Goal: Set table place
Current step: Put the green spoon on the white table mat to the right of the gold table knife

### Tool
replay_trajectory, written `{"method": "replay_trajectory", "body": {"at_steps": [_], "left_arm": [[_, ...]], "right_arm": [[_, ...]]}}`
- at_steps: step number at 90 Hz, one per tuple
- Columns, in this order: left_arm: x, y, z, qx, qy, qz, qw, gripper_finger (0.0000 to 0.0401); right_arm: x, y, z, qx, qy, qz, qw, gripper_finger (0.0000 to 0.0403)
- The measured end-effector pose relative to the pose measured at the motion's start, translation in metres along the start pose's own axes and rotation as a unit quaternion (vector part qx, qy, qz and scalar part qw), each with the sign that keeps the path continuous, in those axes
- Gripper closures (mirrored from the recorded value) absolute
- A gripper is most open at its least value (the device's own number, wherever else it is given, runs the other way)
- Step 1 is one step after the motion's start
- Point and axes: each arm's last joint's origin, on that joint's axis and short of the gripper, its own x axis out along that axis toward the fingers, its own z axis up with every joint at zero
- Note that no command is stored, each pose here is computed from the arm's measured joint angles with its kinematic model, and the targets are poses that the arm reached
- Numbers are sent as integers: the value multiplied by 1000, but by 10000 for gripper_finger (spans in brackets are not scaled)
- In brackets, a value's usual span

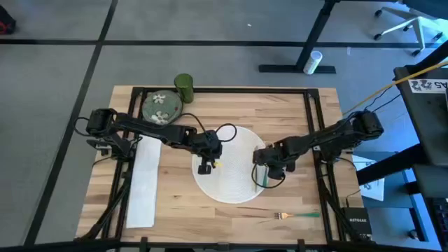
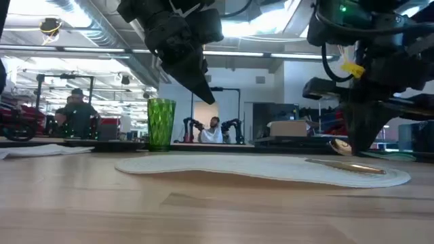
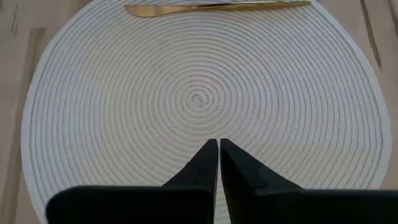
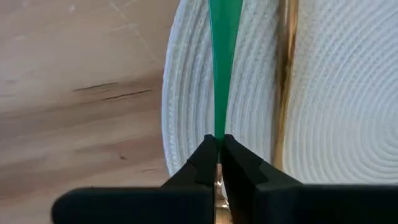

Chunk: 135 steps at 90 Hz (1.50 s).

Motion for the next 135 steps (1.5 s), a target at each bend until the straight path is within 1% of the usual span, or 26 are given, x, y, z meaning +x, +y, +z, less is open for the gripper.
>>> {"method": "replay_trajectory", "body": {"at_steps": [21,53,65,90,105,135], "left_arm": [[0,0,0,0,0,0,1000,401],[0,0,0,0,0,0,1000,401],[0,0,0,1,0,0,1000,401],[0,0,0,1,0,0,1000,401],[0,0,0,0,0,0,1000,401],[0,0,0,0,2,0,1000,401]], "right_arm": [[0,-3,1,-6,-6,-17,1000,403],[3,-2,1,-15,-2,-6,1000,403],[3,-3,1,-25,-2,-8,1000,403],[3,-3,1,-25,-3,-9,1000,403],[3,-5,1,-25,-4,-21,999,402],[3,-5,1,-24,-2,-20,1000,402]]}}
